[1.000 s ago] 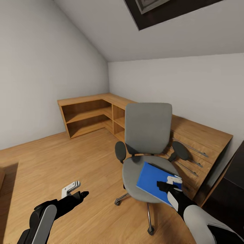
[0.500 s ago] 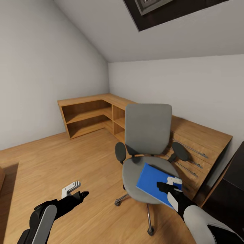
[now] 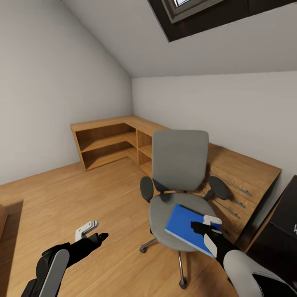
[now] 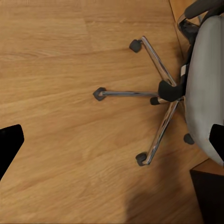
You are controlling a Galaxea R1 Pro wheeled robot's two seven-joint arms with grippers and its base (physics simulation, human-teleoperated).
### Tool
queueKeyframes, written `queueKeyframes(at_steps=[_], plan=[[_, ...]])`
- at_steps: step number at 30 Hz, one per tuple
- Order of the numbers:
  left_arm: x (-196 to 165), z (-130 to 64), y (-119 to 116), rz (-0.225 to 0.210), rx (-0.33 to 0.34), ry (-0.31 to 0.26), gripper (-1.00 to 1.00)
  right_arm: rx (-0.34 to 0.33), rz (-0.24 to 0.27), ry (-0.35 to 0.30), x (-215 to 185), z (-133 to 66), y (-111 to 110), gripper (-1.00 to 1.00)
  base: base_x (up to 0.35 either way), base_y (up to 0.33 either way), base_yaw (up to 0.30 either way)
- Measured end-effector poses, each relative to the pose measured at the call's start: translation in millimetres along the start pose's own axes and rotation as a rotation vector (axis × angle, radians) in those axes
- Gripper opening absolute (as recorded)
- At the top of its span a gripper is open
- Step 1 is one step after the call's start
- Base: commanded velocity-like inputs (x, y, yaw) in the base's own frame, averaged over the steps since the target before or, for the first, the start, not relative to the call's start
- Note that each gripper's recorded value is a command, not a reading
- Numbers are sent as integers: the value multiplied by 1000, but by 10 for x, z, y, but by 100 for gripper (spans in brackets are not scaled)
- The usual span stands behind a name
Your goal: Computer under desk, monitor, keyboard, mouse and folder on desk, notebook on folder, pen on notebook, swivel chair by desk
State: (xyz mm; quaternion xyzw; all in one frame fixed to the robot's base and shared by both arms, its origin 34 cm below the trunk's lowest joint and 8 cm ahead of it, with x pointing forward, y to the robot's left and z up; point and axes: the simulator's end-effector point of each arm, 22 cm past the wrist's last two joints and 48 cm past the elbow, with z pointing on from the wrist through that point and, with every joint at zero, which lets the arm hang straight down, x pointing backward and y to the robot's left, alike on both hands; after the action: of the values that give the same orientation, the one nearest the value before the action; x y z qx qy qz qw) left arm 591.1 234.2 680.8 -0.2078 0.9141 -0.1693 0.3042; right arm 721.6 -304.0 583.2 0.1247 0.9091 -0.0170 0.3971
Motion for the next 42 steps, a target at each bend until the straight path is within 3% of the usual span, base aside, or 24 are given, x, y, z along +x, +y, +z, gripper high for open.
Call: queueKeyframes(at_steps=[7, 12, 16, 17, 21, 42], plan=[[0, -21, -16, -2, -2, 9, 100, -1, 4, -26, -164, -37, -1, 100, 0, 0, 0], [20, -9, -4, -2, -6, 14, 100, -1, 10, -112, -576, -99, -2, 100, 0, 0, 0], [22, -8, -2, -2, -6, 15, 100, 2, 11, -95, -559, -239, -43, 100, 0, 0, 0], [23, -7, -2, -2, -6, 15, 100, 1, 10, -78, -485, -364, -41, 100, 0, 0, 0], [28, -5, -2, -1, -6, 16, 100, -7, 14, -64, -384, -447, 4, 100, 33, 0, 0], [42, 3, 7, -2, -9, 19, 100, -12, 6, -17, -152, -419, 29, 100, 212, 0, 0]])
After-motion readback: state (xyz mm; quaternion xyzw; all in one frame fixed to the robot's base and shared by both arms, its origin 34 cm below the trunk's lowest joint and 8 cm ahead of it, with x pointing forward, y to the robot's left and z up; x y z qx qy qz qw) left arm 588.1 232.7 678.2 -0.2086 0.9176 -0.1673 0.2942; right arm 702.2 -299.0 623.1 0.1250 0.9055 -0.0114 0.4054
